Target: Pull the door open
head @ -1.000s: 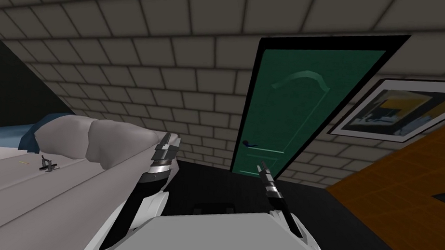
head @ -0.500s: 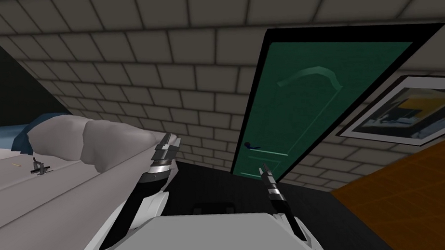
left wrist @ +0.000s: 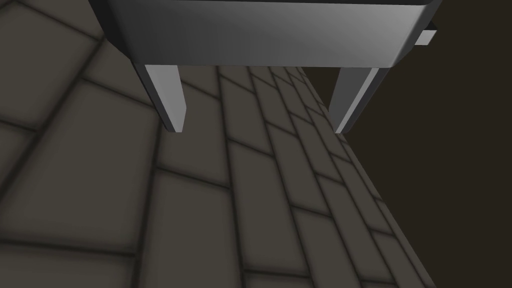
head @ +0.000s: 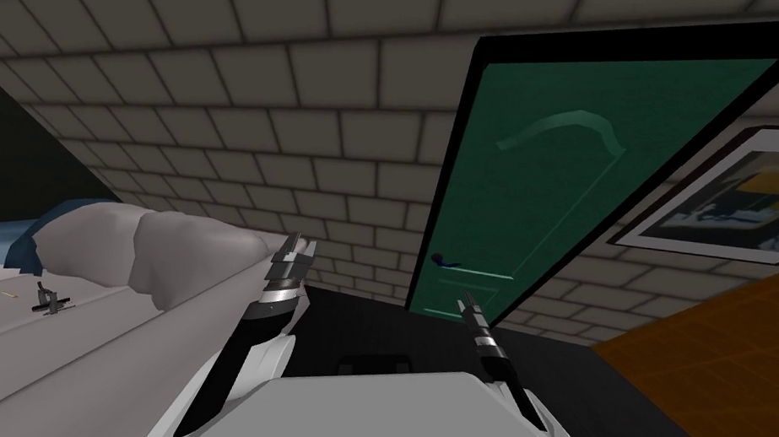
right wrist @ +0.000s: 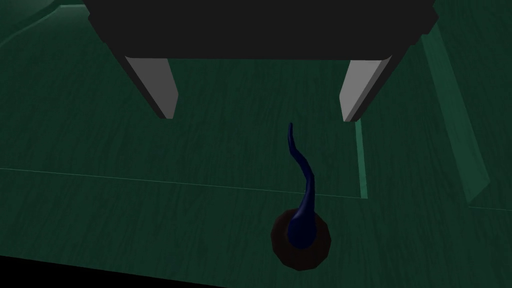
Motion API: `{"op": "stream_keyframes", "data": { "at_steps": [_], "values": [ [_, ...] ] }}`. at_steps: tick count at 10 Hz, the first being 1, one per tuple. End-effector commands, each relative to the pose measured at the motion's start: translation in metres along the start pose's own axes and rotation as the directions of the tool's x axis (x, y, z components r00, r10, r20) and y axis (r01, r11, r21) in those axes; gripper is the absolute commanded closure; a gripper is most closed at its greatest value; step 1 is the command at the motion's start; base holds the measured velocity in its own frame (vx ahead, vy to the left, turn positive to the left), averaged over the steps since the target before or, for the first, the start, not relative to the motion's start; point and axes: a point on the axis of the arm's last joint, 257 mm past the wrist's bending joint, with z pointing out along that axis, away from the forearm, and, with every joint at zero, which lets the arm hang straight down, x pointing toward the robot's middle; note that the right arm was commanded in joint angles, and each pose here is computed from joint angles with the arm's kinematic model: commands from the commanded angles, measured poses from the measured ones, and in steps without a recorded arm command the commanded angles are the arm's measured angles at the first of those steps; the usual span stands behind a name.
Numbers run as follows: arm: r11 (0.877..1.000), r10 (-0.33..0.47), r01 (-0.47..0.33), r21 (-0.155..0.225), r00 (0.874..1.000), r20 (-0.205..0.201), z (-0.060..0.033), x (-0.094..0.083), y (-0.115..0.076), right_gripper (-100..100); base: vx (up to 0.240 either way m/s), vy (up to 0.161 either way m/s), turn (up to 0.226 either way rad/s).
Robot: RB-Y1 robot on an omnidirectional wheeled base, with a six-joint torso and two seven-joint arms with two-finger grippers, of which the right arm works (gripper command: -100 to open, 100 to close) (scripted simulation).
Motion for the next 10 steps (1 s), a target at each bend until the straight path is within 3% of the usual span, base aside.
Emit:
{"op": "stream_keyframes", "data": {
  "at_steps": [1,6,10],
  "values": [
    [1.0,-0.002,0.002,0.019,1.0,0.008,-0.0025,-0.008,-0.008,-100,0.15,0.015,0.012],
    [0.997,-0.011,0.008,0.081,0.999,0.038,-0.0161,-0.035,-0.03,-100,0.155,0.009,0.011],
    [0.997,-0.012,0.009,0.079,0.999,0.048,-0.0046,-0.034,-0.03,-100,0.128,-0.04,0.036]
  ]
}}
